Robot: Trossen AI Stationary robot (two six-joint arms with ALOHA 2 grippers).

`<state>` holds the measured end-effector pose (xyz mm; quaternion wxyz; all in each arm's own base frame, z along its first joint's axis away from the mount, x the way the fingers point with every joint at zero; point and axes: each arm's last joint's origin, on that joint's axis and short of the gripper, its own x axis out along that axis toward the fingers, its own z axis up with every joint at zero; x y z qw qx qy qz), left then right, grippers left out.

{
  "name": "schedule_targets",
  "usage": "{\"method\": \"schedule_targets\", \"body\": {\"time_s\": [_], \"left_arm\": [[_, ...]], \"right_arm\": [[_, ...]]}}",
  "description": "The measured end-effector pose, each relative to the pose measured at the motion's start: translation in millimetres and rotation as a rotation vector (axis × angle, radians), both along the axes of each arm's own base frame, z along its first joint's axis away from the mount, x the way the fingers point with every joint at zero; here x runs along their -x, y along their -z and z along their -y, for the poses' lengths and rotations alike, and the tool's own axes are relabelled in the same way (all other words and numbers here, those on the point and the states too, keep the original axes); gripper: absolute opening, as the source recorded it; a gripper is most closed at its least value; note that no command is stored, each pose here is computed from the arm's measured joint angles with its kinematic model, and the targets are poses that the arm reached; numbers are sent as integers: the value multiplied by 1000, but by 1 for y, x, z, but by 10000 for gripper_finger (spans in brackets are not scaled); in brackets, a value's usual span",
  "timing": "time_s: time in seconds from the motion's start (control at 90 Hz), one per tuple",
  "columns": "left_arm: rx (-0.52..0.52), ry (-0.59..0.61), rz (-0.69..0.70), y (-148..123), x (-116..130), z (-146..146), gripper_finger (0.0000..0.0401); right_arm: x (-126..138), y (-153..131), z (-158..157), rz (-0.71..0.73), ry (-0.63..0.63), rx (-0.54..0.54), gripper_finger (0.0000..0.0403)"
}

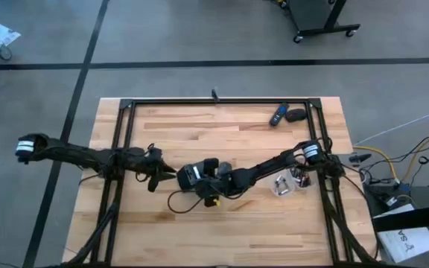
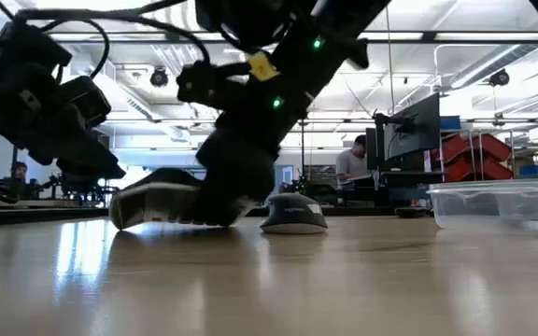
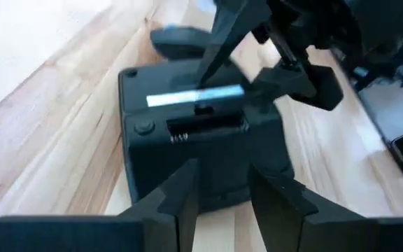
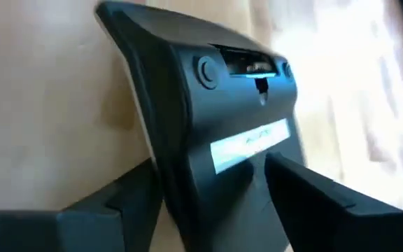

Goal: Insert battery
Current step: Insert the brown battery into the calculator battery compartment

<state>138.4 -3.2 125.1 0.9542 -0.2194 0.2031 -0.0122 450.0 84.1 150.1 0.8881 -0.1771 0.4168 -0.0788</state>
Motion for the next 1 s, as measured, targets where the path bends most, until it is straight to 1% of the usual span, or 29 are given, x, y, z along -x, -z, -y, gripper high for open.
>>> {"method": "schedule_targets", "body": {"time_s": [0.167,0.367,0.422,0.567,0.744,0.867,1.0], "left_arm": [[0,-1,8,-1,-3,0,109],[-11,2,21,-1,-7,0,102],[-12,2,19,0,-8,0,101],[-5,-9,-11,4,-9,0,101],[-13,-22,-42,8,-9,-1,100],[-43,-42,-54,10,-10,-2,100],[-95,-122,-47,10,-11,-4,100]], "right_arm": [[12,-21,0,-35,18,-34,256],[35,-57,1,-80,62,-61,273],[44,-66,3,-115,84,-64,277],[75,-85,10,-249,176,-73,283],[118,-97,15,-440,351,-68,279],[146,-100,9,-492,436,-73,268],[172,-100,3,-475,498,-116,256]]}}
